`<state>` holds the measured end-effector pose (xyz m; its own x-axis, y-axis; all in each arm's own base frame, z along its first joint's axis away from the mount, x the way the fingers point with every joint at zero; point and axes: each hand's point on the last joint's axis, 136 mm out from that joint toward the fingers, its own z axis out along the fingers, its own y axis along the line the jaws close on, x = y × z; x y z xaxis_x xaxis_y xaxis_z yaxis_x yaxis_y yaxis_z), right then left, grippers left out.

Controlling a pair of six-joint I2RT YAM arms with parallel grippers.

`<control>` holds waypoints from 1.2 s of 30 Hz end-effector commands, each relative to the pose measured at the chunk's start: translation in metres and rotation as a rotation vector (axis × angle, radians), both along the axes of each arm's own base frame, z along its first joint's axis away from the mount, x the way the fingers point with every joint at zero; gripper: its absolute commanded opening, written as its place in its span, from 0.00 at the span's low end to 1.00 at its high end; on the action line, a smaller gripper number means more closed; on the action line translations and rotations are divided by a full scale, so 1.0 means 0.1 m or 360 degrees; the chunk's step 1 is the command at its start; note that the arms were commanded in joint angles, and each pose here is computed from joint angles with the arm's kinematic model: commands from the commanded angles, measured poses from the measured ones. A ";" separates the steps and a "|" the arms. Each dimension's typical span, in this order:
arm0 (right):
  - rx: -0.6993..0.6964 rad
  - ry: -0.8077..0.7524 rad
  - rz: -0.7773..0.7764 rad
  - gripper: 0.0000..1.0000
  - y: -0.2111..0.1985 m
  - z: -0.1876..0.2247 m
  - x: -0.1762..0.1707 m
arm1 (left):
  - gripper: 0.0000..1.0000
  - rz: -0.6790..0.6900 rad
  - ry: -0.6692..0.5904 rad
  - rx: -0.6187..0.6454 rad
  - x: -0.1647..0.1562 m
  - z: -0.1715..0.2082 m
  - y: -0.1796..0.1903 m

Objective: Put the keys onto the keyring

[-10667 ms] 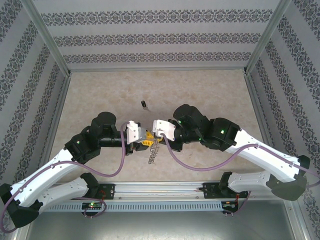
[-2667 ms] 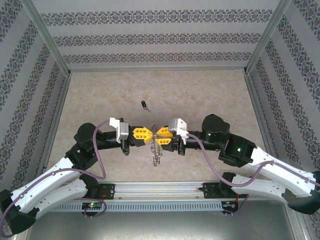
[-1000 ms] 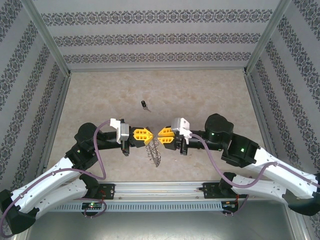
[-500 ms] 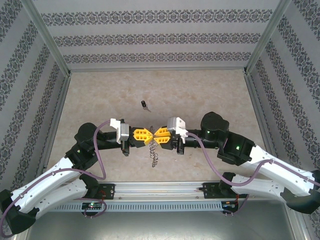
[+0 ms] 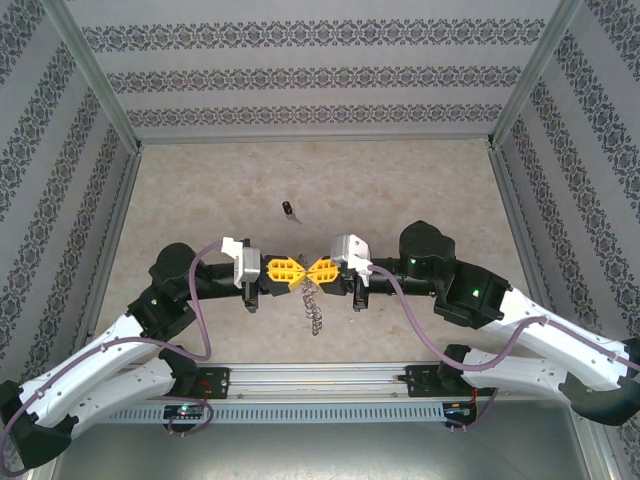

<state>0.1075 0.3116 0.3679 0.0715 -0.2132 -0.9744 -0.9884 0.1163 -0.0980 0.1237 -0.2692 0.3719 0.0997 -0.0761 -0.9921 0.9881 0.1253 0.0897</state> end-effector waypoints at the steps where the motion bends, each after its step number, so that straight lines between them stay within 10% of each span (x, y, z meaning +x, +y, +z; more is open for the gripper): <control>1: -0.0039 -0.0083 -0.0045 0.00 -0.07 0.14 0.04 | 0.13 0.0029 -0.0059 0.0152 -0.02 -0.03 0.05; 36: -0.0453 -0.0131 0.0057 0.00 0.07 -0.09 0.01 | 0.16 0.0064 -0.0092 0.0452 0.02 -0.25 0.09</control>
